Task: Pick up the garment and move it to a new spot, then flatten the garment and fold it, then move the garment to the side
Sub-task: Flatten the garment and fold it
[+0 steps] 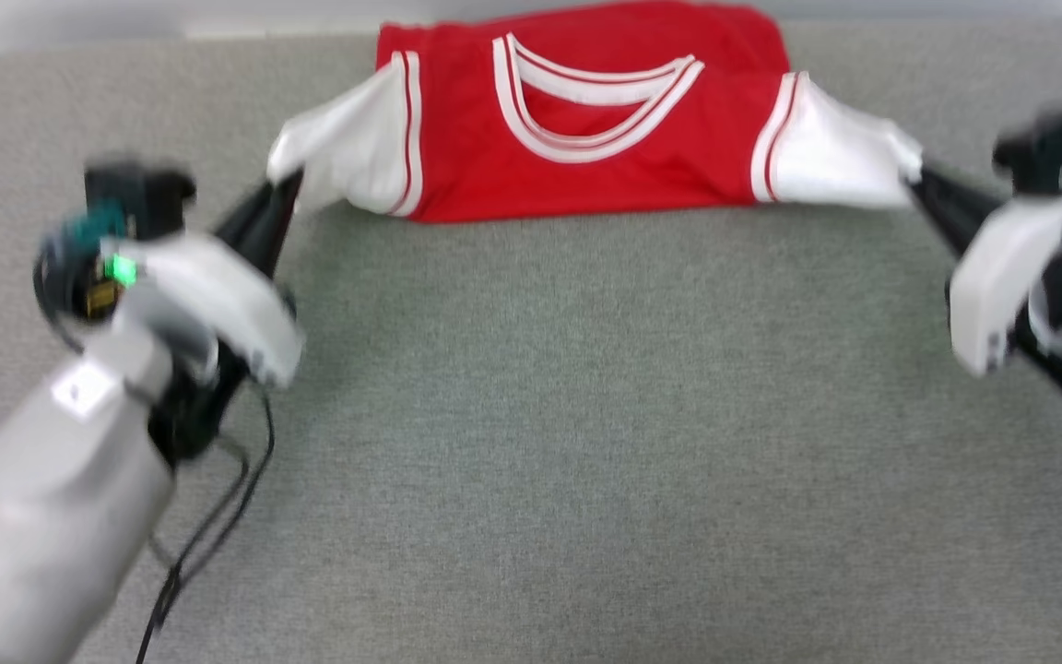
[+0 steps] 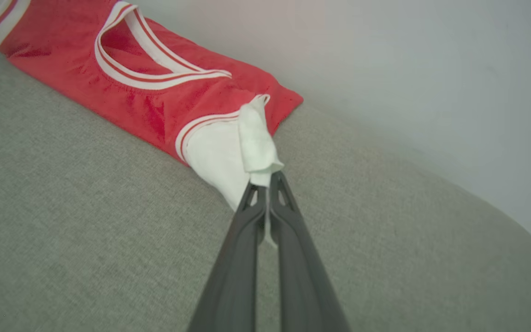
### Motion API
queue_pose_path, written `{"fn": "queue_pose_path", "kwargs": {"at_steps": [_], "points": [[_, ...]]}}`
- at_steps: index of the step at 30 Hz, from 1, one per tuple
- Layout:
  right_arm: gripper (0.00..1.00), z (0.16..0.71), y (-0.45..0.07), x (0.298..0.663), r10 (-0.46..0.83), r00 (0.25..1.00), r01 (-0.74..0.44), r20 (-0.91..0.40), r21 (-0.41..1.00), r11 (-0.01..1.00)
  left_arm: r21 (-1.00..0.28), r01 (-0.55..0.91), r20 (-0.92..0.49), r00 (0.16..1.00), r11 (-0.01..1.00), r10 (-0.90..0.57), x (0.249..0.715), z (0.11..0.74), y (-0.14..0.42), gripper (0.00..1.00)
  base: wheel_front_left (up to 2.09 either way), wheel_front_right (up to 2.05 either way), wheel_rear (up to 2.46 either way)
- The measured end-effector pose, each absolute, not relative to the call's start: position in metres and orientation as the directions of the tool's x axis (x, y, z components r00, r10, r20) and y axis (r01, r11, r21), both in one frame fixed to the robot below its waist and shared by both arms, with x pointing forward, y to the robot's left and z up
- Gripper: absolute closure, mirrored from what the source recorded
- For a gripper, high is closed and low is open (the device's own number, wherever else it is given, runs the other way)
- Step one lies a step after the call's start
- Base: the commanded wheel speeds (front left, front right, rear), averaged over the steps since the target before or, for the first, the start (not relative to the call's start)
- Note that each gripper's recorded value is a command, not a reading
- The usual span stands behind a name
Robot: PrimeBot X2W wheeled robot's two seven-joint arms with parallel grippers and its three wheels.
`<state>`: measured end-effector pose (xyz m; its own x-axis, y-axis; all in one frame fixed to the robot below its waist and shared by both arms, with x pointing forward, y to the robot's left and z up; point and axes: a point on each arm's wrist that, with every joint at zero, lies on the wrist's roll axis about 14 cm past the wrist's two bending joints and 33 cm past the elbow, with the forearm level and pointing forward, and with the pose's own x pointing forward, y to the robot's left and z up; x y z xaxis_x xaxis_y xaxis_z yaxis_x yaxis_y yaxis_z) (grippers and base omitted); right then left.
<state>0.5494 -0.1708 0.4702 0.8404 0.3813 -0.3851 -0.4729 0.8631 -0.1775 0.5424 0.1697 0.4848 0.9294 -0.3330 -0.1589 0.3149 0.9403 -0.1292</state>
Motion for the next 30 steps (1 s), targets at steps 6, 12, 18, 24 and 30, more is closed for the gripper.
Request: {"fn": "queue_pose_path", "kwargs": {"at_steps": [6,12,18,24,30], "points": [[1.0,0.451,-0.199,0.489,0.352,0.833,-0.423,-0.426,-0.08,0.903,-0.181,0.268,-0.263,0.914,0.946,-0.309,0.47,0.452,0.183,1.0,0.0,0.0,0.0],[1.0,0.426,-0.226,0.425,0.309,0.806,-0.387,-0.505,-0.055,0.92,-0.196,0.213,-0.376,0.885,0.957,-0.274,0.404,0.423,0.195,1.0,0.0,0.0,0.0],[1.0,0.408,-0.246,0.37,0.267,0.793,-0.331,-0.548,-0.019,0.943,-0.199,0.127,-0.425,0.882,0.972,-0.202,0.359,0.412,0.213,1.0,0.0,0.0,0.0],[1.0,0.392,-0.256,0.315,0.247,0.743,-0.297,-0.622,0.024,0.955,-0.2,0.057,-0.48,0.865,0.978,-0.148,0.316,0.402,0.23,1.0,0.0,0.0,0.0],[1.0,0.385,-0.259,0.283,0.237,0.672,-0.289,-0.701,0.047,0.956,-0.217,0.033,-0.514,0.846,0.976,-0.143,0.289,0.396,0.226,1.0,0.0,0.0,0.0]]}}
